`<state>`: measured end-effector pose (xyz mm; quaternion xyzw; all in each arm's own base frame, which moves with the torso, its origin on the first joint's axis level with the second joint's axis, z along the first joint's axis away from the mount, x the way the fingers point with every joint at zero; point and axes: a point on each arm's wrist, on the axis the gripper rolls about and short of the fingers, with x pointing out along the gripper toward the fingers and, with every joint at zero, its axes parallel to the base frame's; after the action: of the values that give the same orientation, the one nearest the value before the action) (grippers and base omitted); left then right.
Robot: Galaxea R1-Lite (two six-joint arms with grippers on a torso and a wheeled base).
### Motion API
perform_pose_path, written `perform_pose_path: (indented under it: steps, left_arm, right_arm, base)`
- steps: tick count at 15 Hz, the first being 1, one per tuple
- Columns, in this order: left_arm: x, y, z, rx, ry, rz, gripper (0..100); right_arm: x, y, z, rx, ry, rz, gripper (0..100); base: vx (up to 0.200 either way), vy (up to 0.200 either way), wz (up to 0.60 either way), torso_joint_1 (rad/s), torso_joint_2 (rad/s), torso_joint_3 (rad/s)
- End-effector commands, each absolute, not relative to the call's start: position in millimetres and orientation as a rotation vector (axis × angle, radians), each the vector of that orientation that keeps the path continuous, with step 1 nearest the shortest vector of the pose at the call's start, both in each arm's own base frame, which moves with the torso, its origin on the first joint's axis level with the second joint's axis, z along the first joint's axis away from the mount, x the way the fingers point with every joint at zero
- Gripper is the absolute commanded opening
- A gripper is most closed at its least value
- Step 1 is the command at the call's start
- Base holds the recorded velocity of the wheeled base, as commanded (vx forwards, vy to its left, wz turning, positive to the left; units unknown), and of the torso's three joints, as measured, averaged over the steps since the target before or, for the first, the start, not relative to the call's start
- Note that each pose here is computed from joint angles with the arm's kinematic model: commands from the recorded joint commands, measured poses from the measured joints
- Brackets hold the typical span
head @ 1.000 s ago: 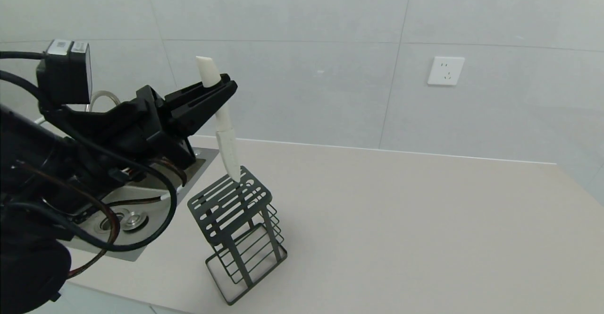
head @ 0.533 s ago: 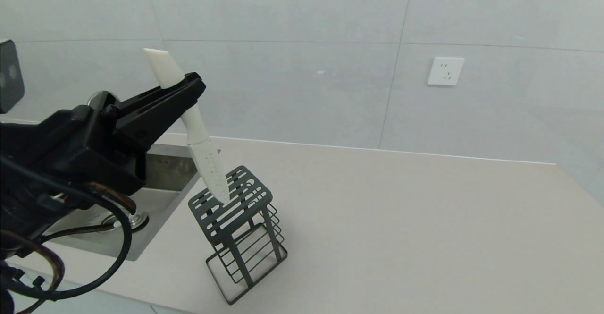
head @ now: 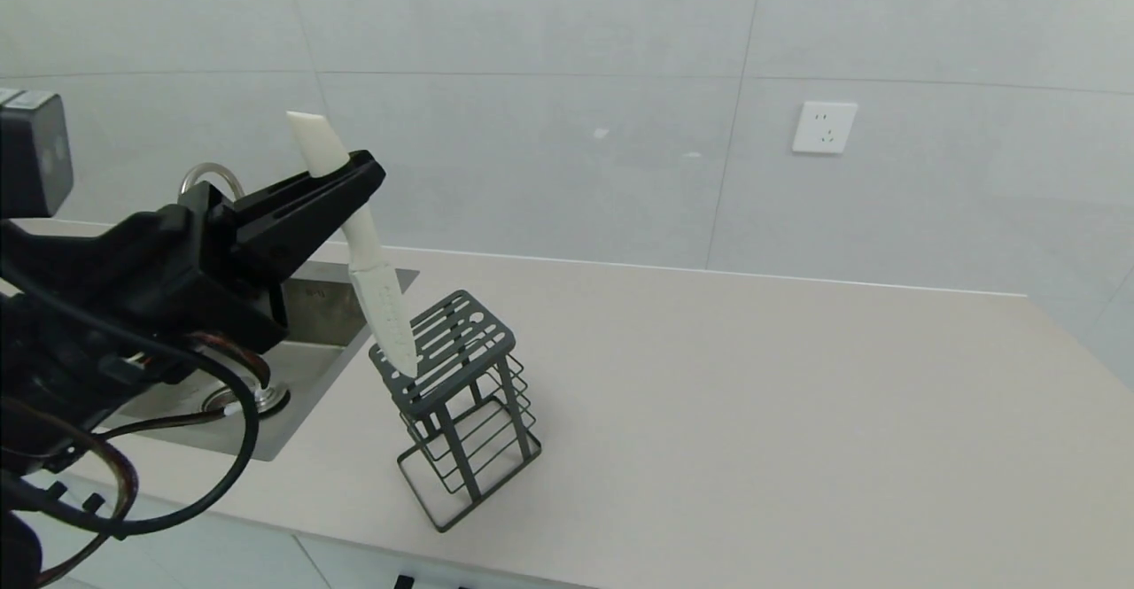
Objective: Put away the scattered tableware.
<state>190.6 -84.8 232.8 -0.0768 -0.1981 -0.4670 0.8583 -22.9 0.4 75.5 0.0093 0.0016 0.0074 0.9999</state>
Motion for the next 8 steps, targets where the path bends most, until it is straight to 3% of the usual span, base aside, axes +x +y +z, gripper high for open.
perform_pose_path:
  steps: [1, 4, 8]
  left_arm:
    - [205.1, -87.6, 219.3, -0.176, -0.349, -0.966, 0]
    - [213.2, -91.0, 214.4, -0.157, -0.337, -0.965, 0]
    - [235.3, -102.2, 212.3, -0.155, -0.333, -0.984, 0]
  right_arm:
    - [-22.8, 0.4, 75.5, 0.018, 0.005, 0.015, 100]
    - [-22.8, 0.4, 75.5, 0.018, 0.005, 0.015, 100]
    - [-22.8, 0.4, 75.5, 0.018, 0.005, 0.015, 100]
  base:
    - [-0.2, 0.0, 0.0, 0.007, 0.01, 0.002]
    - [-0.2, 0.0, 0.0, 0.007, 0.01, -0.006]
    - [0.0, 0.0, 0.0, 0.0, 0.0, 0.0]
